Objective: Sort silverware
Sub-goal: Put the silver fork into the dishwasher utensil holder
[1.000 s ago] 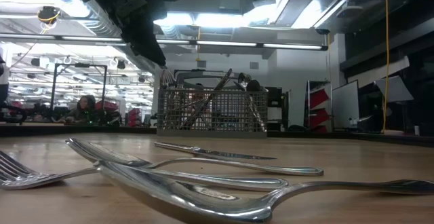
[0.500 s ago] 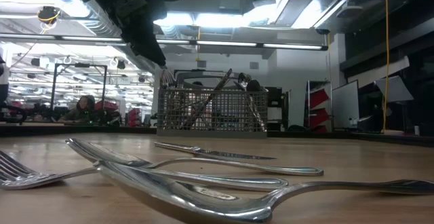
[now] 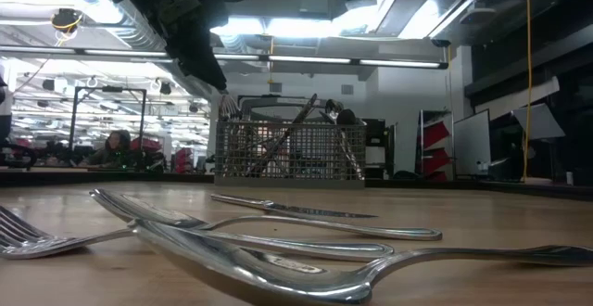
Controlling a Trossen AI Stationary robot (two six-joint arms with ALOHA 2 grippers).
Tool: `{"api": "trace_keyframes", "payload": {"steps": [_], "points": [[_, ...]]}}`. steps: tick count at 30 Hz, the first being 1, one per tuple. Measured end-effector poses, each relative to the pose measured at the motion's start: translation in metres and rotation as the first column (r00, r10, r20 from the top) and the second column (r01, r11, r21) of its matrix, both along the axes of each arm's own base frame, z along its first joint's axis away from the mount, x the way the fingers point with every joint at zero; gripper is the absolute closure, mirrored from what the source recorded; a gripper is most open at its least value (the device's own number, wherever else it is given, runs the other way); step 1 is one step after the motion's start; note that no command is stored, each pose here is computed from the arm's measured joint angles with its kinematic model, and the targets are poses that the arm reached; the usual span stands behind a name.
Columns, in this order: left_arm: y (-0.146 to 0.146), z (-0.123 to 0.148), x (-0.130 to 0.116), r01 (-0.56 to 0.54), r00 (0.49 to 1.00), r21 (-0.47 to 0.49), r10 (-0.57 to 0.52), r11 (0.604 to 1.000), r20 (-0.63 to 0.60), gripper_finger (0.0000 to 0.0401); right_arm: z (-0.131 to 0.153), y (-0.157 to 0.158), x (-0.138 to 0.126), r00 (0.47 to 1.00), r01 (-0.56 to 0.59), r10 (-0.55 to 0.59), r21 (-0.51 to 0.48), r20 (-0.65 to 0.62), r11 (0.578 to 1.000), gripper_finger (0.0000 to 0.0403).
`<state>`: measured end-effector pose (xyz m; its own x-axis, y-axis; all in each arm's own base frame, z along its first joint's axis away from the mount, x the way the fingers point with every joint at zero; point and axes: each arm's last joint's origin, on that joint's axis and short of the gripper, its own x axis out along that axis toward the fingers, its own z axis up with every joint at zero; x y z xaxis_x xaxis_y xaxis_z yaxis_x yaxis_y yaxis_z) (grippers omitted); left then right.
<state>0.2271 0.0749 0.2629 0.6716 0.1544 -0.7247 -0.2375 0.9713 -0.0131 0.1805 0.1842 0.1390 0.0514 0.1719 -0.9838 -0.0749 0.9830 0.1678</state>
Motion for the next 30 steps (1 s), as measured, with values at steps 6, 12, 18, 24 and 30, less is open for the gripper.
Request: {"api": "trace_keyframes", "payload": {"steps": [6, 12, 18, 24, 30], "points": [[0.000, 0.000, 0.000, -0.001, 1.000, -0.001, 0.001, 1.000, 0.001, 0.0290, 0.000, -0.002, 0.001, 0.991, 0.136, -0.136, -0.014, -0.008, 0.991, 0.0394], [0.001, 0.003, 0.002, -0.003, 0.999, 0.010, 0.003, 1.000, 0.036, 0.0290, 0.004, -0.003, 0.007, 0.975, 0.219, -0.217, -0.060, 0.042, 0.974, 0.0389], [0.003, 0.008, 0.007, 0.000, 0.994, 0.040, -0.004, 0.999, 0.105, 0.0290, 0.014, -0.005, 0.014, 0.941, 0.332, -0.322, -0.108, 0.103, 0.937, 0.0393], [0.001, 0.021, -0.003, -0.007, 0.988, 0.057, -0.002, 0.998, 0.155, 0.0290, 0.025, -0.015, 0.033, 0.902, 0.421, -0.405, -0.103, 0.147, 0.901, 0.0389], [0.002, 0.049, -0.033, -0.066, 0.960, 0.107, 0.033, 0.992, 0.279, 0.0290, 0.037, -0.032, 0.055, 0.849, 0.512, -0.488, -0.089, 0.203, 0.854, 0.0390]]}}
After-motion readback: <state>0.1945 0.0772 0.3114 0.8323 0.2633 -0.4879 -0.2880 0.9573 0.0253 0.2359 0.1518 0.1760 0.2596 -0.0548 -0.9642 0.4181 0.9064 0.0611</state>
